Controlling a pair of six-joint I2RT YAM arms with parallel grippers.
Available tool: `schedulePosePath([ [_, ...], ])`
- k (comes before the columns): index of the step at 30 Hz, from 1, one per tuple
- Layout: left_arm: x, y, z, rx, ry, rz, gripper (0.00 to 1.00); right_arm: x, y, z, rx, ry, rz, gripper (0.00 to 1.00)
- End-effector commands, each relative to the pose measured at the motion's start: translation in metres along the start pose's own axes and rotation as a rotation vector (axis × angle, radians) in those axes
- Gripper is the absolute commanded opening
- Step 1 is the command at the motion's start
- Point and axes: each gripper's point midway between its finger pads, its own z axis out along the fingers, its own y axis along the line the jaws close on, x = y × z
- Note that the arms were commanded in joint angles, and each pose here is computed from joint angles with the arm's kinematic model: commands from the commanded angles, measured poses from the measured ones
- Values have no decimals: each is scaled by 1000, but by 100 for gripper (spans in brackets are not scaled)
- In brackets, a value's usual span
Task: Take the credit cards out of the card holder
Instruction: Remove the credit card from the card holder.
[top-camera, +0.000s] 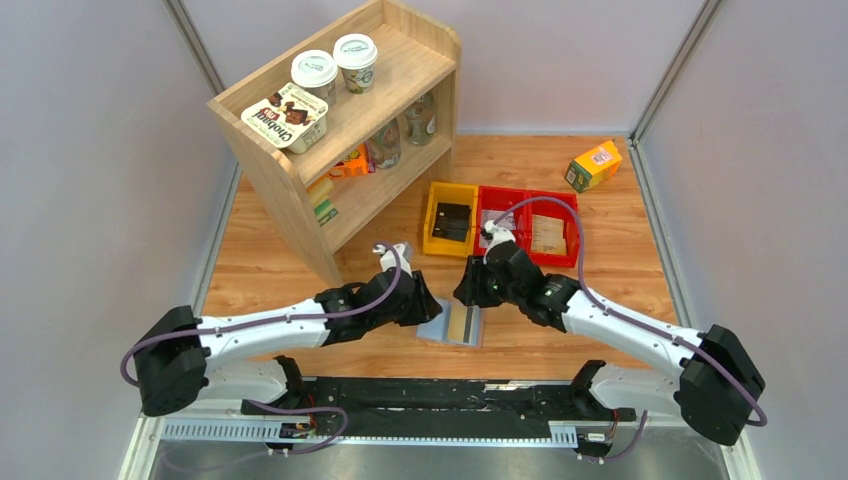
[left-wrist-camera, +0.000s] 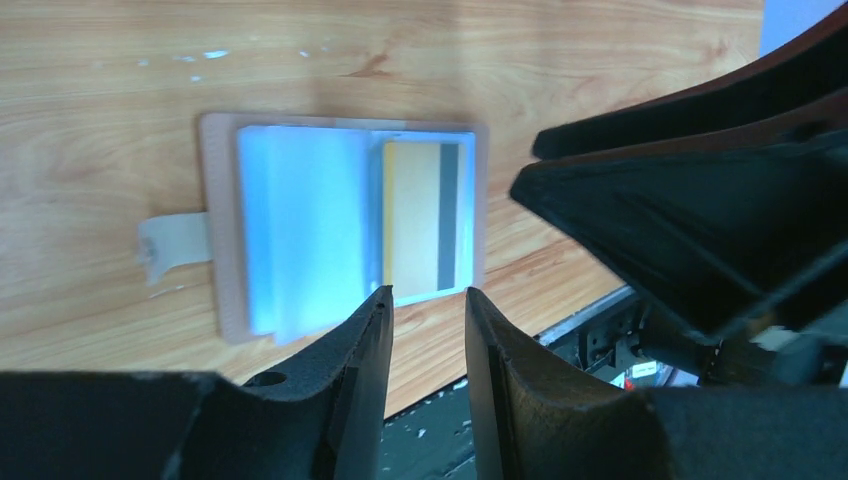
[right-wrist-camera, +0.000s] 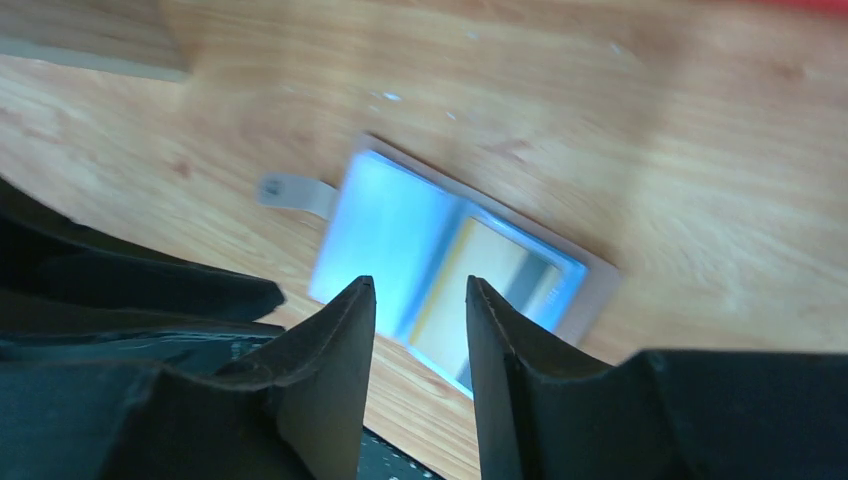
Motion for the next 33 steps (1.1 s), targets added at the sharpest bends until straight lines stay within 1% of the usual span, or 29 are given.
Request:
schedulePosePath([
  [1, 7, -31, 18, 81, 56, 33, 41, 21, -25, 1, 59, 26, 77, 39],
  [4, 14, -37, 34, 112, 82, 47, 46, 30, -31, 3, 70, 49, 94, 35],
  [7, 28, -28, 48, 79, 127, 53, 49, 36, -36, 6, 84, 69, 107, 31],
  [10, 31, -23, 55, 68, 137, 48, 54, 42, -42, 10, 106, 90, 119, 28],
  [12, 31, -18, 58, 55, 140, 45, 57, 49, -42, 11, 98, 127, 129, 25],
  [14, 31, -15, 61, 50, 142, 41, 58, 52, -46, 14, 108, 140, 135, 22],
  [21, 38, -5, 70, 47, 175, -15, 58, 64, -58, 21, 122, 193, 164, 13],
  [26, 42, 2, 75, 43, 181, -40, 55, 69, -59, 26, 106, 219, 171, 12],
  [29, 46, 3, 74, 58, 196, -81, 52, 70, -58, 28, 100, 225, 166, 12],
  [30, 48, 10, 74, 48, 202, -93, 52, 71, -58, 29, 95, 229, 166, 12],
  [33, 48, 8, 75, 82, 201, -140, 48, 71, -58, 30, 94, 227, 166, 12],
])
